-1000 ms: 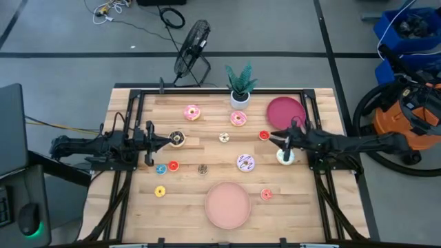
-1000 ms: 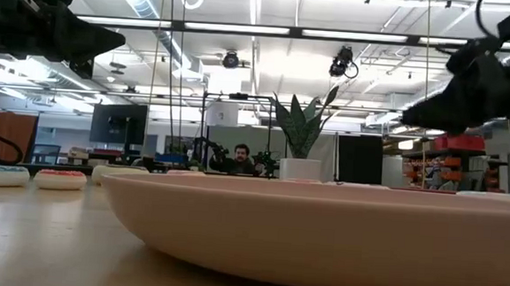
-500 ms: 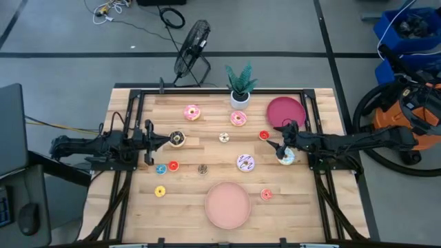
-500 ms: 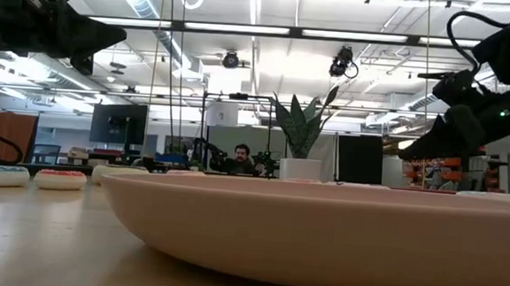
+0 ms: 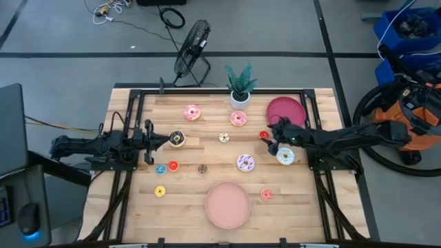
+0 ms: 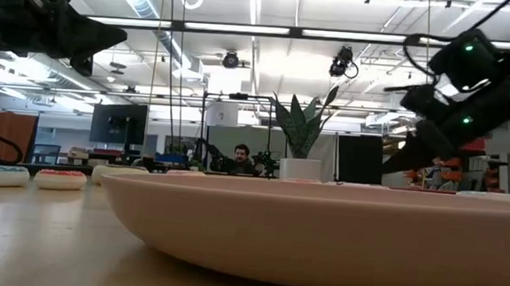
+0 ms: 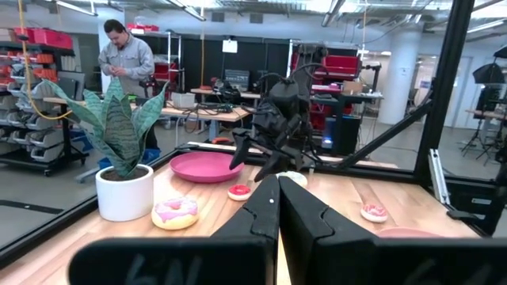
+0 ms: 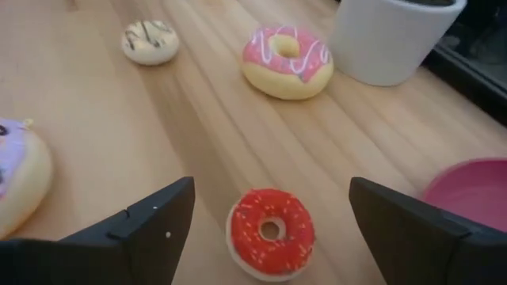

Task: Pick & Place donuts
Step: Put the small red donut on the red plate

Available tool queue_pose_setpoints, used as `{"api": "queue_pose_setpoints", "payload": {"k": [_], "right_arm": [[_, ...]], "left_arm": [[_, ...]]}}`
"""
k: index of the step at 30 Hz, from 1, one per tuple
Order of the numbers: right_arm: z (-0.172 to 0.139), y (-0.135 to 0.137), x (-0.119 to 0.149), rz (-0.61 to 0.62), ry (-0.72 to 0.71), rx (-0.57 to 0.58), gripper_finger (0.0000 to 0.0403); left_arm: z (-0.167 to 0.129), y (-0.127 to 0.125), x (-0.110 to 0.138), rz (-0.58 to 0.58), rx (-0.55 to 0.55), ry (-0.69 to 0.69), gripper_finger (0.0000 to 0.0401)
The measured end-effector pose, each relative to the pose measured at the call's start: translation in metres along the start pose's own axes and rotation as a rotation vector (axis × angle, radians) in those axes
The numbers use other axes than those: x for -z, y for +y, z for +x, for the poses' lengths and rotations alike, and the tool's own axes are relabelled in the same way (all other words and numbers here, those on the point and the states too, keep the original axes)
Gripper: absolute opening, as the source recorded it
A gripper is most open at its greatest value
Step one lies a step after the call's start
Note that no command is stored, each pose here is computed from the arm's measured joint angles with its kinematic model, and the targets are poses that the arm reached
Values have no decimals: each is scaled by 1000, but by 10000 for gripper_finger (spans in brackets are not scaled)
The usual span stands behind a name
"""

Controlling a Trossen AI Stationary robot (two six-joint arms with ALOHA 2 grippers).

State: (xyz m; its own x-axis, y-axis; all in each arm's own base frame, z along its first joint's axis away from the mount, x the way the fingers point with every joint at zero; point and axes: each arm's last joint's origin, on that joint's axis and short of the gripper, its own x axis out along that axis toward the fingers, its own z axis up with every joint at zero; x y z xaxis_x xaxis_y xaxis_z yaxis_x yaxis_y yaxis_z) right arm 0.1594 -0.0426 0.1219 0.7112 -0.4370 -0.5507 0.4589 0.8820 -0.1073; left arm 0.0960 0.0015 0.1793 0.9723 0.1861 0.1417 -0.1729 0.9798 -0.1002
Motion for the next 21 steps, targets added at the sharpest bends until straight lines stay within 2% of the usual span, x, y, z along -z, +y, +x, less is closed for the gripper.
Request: {"api": "queue_pose_setpoints", "payload": {"k": [10,16,21], "right_arm": [[28,-1,5,-33,206,14,327],[35,-1,3,-29,226,15,309],[33,-1,2,-32,223,13,273]], "left_arm": [[0,0,0,1,0,2,12],[0,0,0,1,-1,4,12],[0,0,1,1,-1,10,12]]}}
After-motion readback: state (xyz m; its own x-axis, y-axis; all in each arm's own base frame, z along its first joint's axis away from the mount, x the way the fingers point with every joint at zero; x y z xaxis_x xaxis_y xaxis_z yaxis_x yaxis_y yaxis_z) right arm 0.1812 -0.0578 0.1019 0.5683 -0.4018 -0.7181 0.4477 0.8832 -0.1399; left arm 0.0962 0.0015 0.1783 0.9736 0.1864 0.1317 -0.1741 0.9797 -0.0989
